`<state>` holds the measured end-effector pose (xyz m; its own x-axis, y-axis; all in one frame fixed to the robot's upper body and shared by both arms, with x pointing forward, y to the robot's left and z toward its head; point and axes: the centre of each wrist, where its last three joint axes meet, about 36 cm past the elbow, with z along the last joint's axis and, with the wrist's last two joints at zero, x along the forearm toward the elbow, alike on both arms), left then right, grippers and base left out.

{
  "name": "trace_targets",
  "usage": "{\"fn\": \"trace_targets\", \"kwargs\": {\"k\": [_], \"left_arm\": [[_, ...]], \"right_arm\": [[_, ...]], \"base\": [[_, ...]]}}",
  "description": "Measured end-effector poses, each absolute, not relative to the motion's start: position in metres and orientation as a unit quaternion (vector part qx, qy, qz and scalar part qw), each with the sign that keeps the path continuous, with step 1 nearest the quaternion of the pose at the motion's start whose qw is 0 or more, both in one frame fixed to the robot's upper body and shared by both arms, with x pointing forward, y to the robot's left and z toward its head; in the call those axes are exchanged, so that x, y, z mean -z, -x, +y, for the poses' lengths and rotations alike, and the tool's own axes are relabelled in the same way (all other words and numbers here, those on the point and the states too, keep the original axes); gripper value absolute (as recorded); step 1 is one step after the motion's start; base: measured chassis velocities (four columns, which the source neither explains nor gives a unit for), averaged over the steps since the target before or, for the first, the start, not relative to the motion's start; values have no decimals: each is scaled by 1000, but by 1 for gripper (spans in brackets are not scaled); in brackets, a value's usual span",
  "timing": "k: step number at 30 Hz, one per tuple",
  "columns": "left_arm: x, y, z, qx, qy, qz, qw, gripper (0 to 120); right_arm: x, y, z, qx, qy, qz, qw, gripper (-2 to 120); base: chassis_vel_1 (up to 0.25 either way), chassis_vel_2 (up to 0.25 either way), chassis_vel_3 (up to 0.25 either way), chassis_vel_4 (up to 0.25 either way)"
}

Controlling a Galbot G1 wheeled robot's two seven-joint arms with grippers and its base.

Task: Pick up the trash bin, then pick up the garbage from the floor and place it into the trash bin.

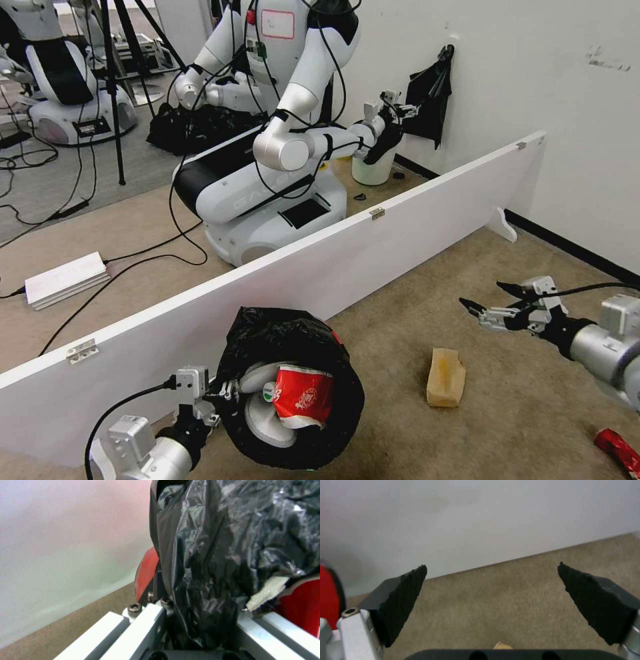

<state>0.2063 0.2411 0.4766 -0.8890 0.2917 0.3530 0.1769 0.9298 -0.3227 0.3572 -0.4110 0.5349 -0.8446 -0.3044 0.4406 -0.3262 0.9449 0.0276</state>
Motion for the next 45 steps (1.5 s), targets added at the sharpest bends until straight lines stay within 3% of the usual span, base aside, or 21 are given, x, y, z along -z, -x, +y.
{"fn": "trace_targets", "kwargs": {"k": [21, 45], "left_arm": [[-469, -199, 225, -144, 121, -962, 197, 0], [-464, -199, 226, -143, 127, -963, 192, 0]], "right_arm": [[-473, -414, -403, 81, -115, -937, 319, 100], [-425, -450, -395, 114, -79, -913, 383, 100]], "base": [[0, 0, 0, 0], [0, 0, 0, 0]]}}
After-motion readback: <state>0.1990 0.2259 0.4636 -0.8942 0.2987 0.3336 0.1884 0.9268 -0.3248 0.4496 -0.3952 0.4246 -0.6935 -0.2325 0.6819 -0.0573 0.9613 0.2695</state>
